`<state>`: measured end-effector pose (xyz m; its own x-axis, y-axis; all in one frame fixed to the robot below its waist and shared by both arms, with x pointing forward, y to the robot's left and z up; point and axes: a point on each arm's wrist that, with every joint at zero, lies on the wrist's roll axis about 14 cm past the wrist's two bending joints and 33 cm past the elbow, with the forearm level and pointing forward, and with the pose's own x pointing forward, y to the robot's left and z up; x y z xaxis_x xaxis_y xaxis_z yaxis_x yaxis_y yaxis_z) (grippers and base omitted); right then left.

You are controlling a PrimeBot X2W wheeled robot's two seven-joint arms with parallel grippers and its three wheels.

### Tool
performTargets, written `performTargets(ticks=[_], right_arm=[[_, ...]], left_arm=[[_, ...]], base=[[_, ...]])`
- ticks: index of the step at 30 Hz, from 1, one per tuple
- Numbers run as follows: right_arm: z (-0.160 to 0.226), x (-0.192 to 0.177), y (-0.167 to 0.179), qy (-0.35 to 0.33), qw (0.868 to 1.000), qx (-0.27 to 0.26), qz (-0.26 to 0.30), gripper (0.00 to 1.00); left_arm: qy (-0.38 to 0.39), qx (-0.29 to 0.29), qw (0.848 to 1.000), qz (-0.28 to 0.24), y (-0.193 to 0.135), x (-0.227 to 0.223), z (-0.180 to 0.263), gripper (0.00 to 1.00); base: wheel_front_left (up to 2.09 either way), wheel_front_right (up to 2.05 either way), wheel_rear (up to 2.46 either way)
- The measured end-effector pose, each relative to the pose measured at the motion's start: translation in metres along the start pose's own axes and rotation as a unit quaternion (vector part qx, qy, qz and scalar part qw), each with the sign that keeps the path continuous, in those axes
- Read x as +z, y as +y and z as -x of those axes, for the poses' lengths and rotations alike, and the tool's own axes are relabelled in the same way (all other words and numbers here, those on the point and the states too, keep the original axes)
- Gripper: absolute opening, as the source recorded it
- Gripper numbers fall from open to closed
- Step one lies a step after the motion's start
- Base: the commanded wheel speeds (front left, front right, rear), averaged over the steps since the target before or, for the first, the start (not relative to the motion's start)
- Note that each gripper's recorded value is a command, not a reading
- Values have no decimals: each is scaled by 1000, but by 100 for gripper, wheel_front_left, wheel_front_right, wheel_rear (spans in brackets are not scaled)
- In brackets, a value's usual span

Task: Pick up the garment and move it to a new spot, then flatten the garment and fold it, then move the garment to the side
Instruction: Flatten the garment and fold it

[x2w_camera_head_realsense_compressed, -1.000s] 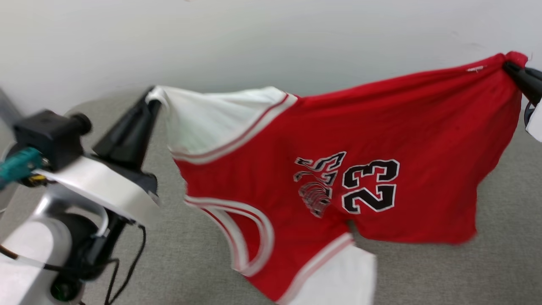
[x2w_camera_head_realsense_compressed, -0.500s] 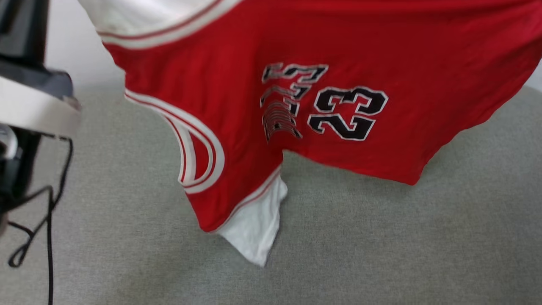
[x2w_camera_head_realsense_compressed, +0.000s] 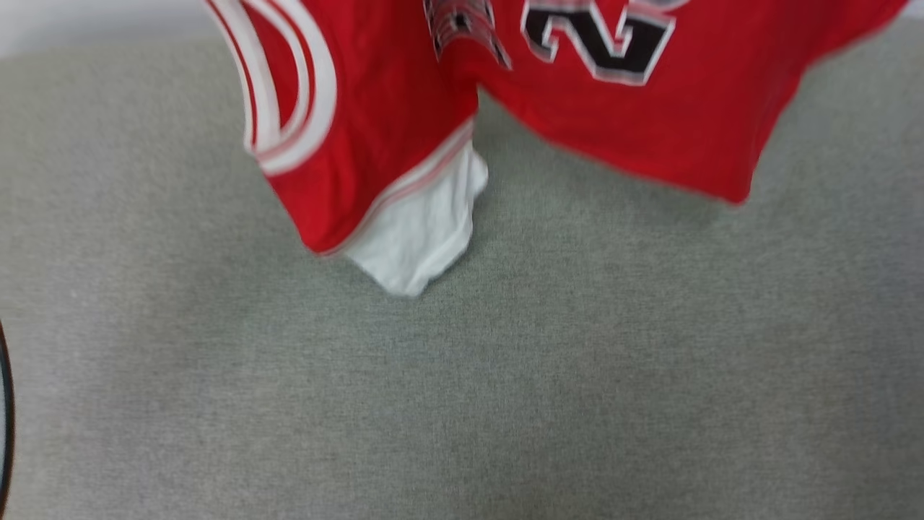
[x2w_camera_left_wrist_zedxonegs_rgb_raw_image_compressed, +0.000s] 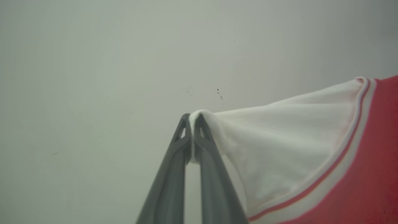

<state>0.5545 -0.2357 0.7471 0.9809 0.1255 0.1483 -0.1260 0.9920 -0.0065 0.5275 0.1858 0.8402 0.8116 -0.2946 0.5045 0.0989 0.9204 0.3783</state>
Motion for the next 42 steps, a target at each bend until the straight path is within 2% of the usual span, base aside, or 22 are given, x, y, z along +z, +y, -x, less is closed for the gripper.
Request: performTargets(ticks=[14, 23, 29, 34, 42], right_arm=[[-131, -56, -19, -37, 998, -41, 24, 0], [-181, -115, -16, -43, 998, -54, 13, 0], [-189, -167, 7, -25, 999, -31, -4, 0], [-171, -217, 16, 18, 999, -23, -20, 0], [-125, -253, 37, 60, 997, -1, -44, 0]], left_arm=[[25, 30, 997, -71, 24, -112, -105, 0], [13, 47, 996, -71, 12, -178, -125, 0], [36, 15, 998, -56, -19, -230, -106, 0], [87, -9, 996, -15, -51, -270, -74, 0], [131, -36, 989, 50, -97, -280, -10, 0]], base=[[0, 0, 0], [0, 0, 0], [0, 0, 0], [0, 0, 0], [0, 0, 0]])
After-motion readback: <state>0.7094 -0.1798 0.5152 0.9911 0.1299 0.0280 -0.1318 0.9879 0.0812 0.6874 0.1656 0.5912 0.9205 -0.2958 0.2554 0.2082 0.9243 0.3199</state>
